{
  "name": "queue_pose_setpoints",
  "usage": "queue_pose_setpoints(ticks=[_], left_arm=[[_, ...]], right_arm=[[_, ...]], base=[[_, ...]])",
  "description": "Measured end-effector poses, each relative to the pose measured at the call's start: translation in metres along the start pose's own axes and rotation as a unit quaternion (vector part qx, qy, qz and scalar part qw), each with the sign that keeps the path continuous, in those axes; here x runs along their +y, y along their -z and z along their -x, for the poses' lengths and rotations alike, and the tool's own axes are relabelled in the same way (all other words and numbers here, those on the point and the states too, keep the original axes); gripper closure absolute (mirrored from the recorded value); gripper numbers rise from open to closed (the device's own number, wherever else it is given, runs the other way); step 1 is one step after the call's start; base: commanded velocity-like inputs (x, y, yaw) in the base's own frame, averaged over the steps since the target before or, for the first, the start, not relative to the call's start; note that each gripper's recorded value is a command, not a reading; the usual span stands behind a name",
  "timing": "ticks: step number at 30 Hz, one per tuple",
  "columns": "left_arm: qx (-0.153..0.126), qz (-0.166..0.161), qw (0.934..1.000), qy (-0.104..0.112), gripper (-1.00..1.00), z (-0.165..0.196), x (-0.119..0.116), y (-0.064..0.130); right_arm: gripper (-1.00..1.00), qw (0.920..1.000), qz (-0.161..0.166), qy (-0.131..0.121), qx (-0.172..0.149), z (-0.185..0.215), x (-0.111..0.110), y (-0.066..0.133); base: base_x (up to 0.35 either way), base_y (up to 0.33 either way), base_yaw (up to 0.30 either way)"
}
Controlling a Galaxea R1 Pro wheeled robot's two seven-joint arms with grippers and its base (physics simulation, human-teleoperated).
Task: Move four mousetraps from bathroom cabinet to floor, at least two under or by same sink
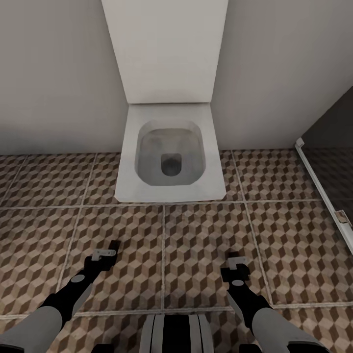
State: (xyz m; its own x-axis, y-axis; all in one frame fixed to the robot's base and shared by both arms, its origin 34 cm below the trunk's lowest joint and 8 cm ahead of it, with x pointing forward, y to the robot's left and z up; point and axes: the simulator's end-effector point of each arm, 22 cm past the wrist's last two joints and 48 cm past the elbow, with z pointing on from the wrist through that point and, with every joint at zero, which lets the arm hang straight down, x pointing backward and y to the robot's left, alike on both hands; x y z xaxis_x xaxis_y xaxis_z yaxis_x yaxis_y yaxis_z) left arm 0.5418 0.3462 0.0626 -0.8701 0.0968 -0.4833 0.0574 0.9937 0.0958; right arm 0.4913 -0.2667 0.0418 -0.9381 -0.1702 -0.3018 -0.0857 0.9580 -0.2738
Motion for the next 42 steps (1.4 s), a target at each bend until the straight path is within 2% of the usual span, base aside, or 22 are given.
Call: queue_pose_setpoints(ticks=[10,27,34,42], left_arm=[[0.0,0.012,0.9999,0.002,1.0,0.0,0.005,0.0],[-0.002,0.012,0.9999,0.004,1.0,0.001,0.003,0.0],[-0.003,0.013,0.9998,0.015,1.0,0.002,0.004,0.0],[-0.008,0.014,0.9997,0.019,1.0,0.004,0.004,0.0]], right_arm=[[1.0,1.0,0.0,0.0,-0.001,0.001,0.0,0.0],[1.0,0.9999,-0.002,-0.004,-0.013,0.011,-0.002,0.0],[1.0,0.9999,-0.005,-0.001,-0.014,0.012,-0.002,0.0],[1.0,0.9992,-0.025,-0.008,-0.031,0.031,-0.012,0.0]], base=[[0.043,0.0,0.0],[0.282,0.0,0.0],[0.056,0.0,0.0],[0.006,0.0,0.0]])
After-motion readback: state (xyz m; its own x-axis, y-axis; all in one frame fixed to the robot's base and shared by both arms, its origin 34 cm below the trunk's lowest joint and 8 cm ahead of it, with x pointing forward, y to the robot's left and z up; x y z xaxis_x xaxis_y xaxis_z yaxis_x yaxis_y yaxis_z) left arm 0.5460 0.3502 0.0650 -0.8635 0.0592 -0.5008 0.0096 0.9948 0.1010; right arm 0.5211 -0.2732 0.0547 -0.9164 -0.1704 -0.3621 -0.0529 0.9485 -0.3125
